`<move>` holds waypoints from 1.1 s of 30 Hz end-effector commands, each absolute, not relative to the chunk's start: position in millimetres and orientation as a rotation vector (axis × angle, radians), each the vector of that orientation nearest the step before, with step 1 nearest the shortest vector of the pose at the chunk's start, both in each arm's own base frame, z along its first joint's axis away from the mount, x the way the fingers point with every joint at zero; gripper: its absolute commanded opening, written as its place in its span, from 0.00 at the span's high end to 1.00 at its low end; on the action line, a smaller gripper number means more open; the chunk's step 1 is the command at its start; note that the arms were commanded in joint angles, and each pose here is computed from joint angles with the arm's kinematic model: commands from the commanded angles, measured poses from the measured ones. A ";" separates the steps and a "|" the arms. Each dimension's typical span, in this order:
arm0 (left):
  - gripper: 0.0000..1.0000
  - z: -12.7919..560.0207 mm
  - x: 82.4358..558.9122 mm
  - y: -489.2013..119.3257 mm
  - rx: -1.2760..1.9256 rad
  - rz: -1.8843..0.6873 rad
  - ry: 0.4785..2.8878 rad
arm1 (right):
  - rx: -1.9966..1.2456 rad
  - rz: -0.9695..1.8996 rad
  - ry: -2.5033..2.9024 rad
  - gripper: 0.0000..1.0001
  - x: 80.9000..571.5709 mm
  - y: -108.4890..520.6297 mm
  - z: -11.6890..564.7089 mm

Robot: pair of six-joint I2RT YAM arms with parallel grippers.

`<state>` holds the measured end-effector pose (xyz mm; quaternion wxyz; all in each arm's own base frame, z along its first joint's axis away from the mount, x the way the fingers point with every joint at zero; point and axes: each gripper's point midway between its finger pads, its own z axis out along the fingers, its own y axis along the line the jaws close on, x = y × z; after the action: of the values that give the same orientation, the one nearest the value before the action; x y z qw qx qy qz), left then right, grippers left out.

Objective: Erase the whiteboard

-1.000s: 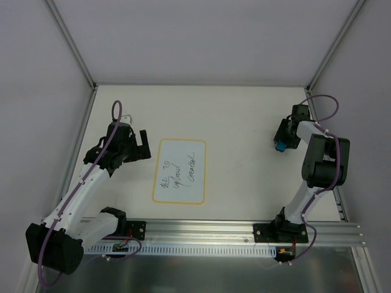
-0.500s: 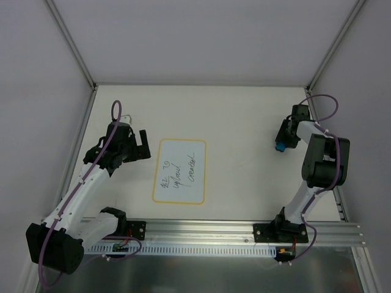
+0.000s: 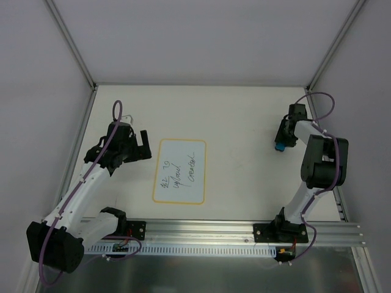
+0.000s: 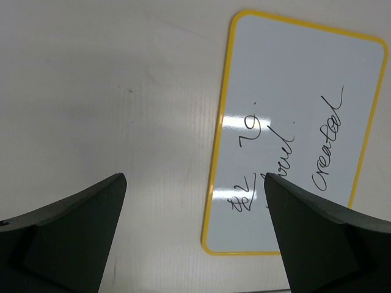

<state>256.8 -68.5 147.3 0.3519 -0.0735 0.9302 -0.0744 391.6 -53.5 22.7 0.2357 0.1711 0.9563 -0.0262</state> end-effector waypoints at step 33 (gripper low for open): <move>0.04 72.5 215.9 -87.1 -0.572 -0.327 2.630 | -0.927 0.251 2.468 0.85 290.5 372.1 46.0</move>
<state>216.6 -87.1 77.4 0.2217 -0.1853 0.9500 -0.1186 287.0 366.0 45.4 0.2401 -0.3435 0.9021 0.1029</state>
